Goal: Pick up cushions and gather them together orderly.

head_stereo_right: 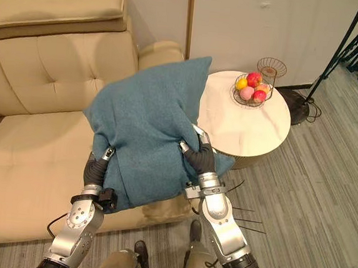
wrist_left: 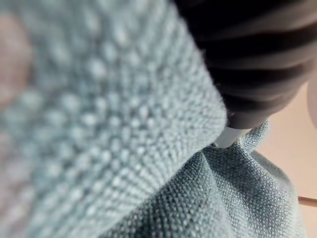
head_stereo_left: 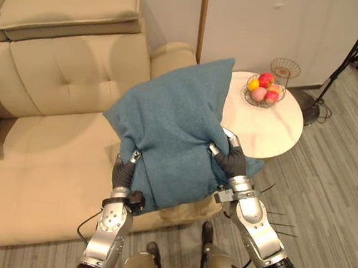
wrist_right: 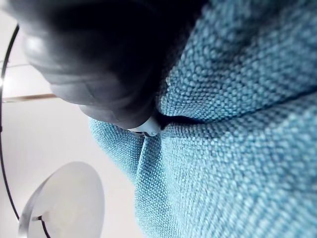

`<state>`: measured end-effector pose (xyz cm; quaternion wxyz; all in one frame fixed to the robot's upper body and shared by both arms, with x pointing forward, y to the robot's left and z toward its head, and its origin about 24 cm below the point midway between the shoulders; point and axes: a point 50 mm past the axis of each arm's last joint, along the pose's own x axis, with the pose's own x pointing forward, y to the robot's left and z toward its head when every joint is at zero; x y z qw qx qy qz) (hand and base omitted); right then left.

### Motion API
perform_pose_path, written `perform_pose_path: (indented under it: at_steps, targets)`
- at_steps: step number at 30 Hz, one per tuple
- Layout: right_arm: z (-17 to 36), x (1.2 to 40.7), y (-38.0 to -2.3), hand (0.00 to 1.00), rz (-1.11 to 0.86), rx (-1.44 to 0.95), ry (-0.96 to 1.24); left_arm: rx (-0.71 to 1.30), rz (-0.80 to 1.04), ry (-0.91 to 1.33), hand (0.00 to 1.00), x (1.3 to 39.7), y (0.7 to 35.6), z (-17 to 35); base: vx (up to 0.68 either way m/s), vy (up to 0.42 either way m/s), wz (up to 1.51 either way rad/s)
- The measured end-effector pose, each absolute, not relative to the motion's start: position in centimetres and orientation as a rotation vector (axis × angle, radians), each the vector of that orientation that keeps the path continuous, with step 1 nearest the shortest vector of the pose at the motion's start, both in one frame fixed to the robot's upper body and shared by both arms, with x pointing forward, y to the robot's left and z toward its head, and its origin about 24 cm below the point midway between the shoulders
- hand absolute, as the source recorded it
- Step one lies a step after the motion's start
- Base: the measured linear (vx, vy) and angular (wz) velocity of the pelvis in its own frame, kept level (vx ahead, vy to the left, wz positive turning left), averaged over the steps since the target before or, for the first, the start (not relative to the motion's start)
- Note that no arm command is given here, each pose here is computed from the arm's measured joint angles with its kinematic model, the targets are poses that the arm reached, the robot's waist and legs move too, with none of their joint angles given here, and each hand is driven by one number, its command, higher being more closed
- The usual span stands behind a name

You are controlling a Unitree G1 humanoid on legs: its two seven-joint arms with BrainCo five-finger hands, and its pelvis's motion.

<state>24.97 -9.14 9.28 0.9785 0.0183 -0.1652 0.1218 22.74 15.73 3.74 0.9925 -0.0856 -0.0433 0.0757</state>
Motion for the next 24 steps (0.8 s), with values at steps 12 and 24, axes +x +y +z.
perform_pose_path:
  at_steps: [12,24]
  targets:
    - [6.4,26.4,-11.6,1.00,0.144,-0.036,-0.205,-0.218,0.064,-0.009,1.00,21.3,13.4,2.5,-0.29,-0.124,0.85]
    - [6.2,25.6,-11.5,1.00,0.119,0.006,-0.198,-0.183,0.024,-0.015,1.00,21.4,13.7,2.5,-0.10,0.172,0.25]
